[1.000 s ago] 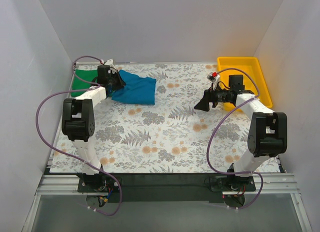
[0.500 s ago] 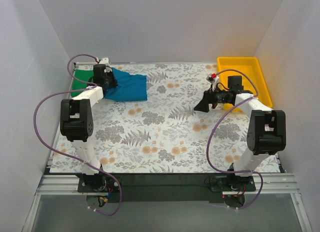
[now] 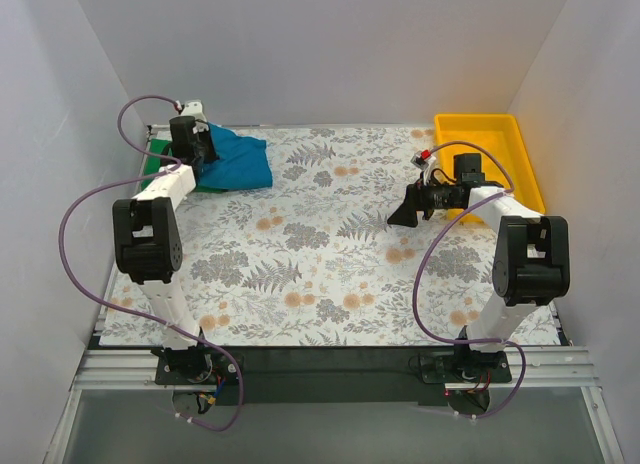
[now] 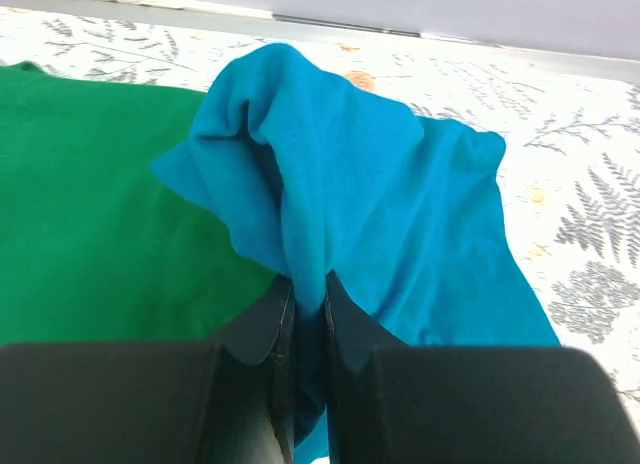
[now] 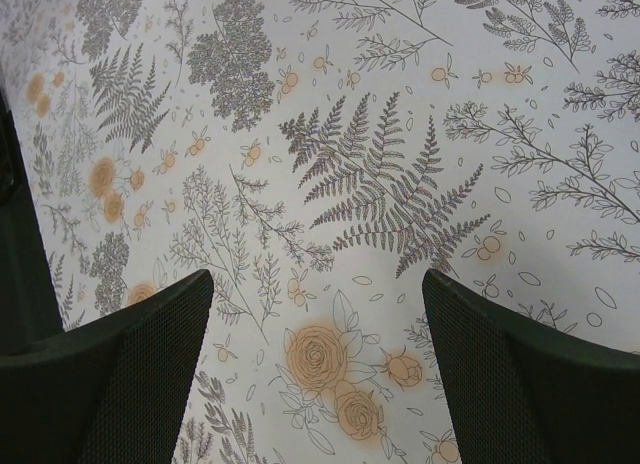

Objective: Fold and stack the t-shirts
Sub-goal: Neatly place the folded tshirt to the corner

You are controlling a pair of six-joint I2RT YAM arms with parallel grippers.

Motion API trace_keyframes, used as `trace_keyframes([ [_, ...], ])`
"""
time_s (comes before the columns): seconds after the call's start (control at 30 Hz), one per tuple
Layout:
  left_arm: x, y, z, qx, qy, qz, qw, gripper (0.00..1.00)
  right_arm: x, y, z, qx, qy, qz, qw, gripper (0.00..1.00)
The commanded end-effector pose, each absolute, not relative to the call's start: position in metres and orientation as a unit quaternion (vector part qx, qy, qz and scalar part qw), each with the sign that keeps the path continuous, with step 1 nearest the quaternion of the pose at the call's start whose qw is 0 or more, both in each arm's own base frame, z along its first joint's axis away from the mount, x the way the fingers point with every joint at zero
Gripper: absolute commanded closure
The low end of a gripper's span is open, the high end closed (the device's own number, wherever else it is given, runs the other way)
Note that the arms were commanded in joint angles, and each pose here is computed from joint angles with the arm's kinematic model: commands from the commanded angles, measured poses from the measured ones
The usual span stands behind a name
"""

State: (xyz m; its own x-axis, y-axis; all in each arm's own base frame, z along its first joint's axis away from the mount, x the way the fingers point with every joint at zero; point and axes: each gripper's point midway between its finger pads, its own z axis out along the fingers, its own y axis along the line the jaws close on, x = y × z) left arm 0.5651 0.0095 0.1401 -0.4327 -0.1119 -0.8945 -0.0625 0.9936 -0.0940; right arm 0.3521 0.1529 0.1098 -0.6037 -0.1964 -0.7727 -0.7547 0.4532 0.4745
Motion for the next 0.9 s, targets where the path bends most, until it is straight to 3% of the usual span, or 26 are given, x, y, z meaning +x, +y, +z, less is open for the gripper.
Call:
trace_keyframes([
  [0.0, 0.57, 0.033, 0.208, -0.056, 0.805, 0.008, 0.59, 1.0, 0.358, 0.153, 0.12, -0.311, 0.776, 0.431, 0.339, 0.09],
  [0.87, 0.576, 0.078, 0.249, -0.043, 0.777, 0.049, 0.626, 1.0, 0.359, 0.152, 0.115, -0.31, 0.779, 0.432, 0.333, 0.09],
])
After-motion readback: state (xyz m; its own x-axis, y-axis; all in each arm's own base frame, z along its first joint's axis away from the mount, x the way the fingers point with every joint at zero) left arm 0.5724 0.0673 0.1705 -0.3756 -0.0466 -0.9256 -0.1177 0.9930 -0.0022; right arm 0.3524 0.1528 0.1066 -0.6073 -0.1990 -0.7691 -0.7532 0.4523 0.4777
